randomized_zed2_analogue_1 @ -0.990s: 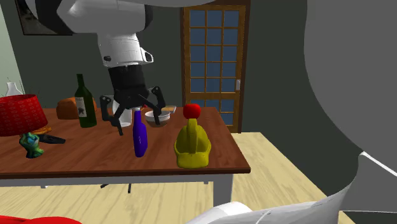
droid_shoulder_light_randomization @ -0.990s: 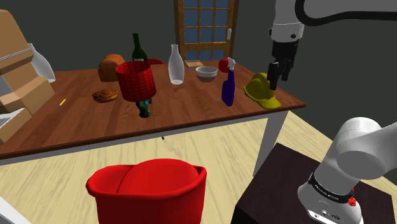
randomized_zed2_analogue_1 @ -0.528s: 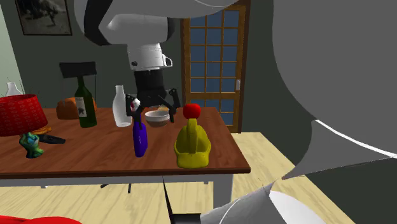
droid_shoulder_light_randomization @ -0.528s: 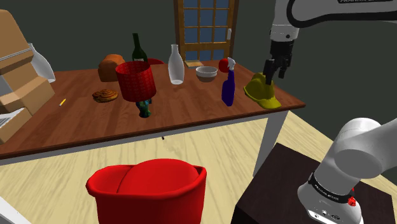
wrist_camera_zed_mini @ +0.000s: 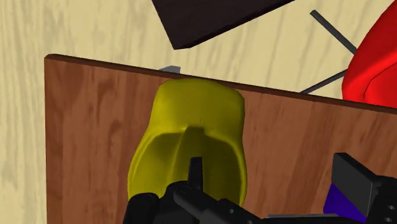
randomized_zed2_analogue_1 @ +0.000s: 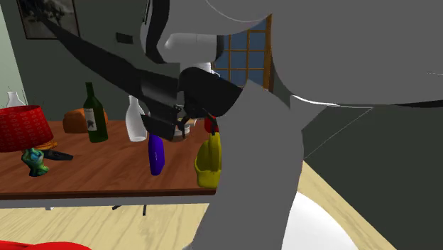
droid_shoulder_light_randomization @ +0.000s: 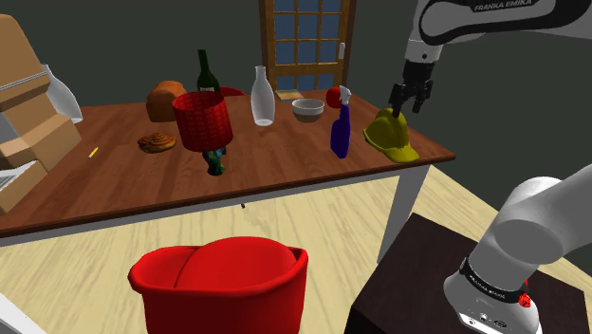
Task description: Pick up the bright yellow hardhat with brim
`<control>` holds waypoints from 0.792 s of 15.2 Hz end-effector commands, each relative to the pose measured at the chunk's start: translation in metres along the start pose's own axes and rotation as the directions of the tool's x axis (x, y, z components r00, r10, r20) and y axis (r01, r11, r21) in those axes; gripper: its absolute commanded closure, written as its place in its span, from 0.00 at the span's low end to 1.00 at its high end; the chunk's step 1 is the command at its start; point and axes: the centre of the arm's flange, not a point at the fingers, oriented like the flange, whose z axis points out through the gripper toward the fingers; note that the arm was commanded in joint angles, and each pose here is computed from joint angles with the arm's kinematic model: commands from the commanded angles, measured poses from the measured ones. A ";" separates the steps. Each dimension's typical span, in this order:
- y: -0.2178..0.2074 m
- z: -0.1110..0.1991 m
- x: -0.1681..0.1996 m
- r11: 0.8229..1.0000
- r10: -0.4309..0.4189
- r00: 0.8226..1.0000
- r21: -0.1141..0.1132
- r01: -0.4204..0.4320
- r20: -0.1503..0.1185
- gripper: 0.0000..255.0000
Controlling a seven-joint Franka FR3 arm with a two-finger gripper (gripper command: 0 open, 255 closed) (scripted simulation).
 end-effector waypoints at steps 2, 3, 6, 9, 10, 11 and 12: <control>0.036 0.009 0.020 0.998 0.062 0.998 0.027 -0.061 -0.021 0.00; 0.048 0.011 0.027 0.996 0.082 0.996 0.037 -0.081 -0.027 0.00; 0.070 0.022 0.038 0.992 0.120 0.992 0.054 -0.118 -0.037 0.00; 0.070 0.038 0.038 0.992 0.120 0.992 0.054 -0.118 -0.037 0.00; 0.070 0.043 0.038 0.992 0.120 0.992 0.054 -0.118 -0.037 0.00; 0.070 0.049 0.038 0.992 0.120 0.992 0.054 -0.118 -0.037 0.00; 0.069 0.054 0.038 0.992 0.120 0.992 0.054 -0.118 -0.037 0.00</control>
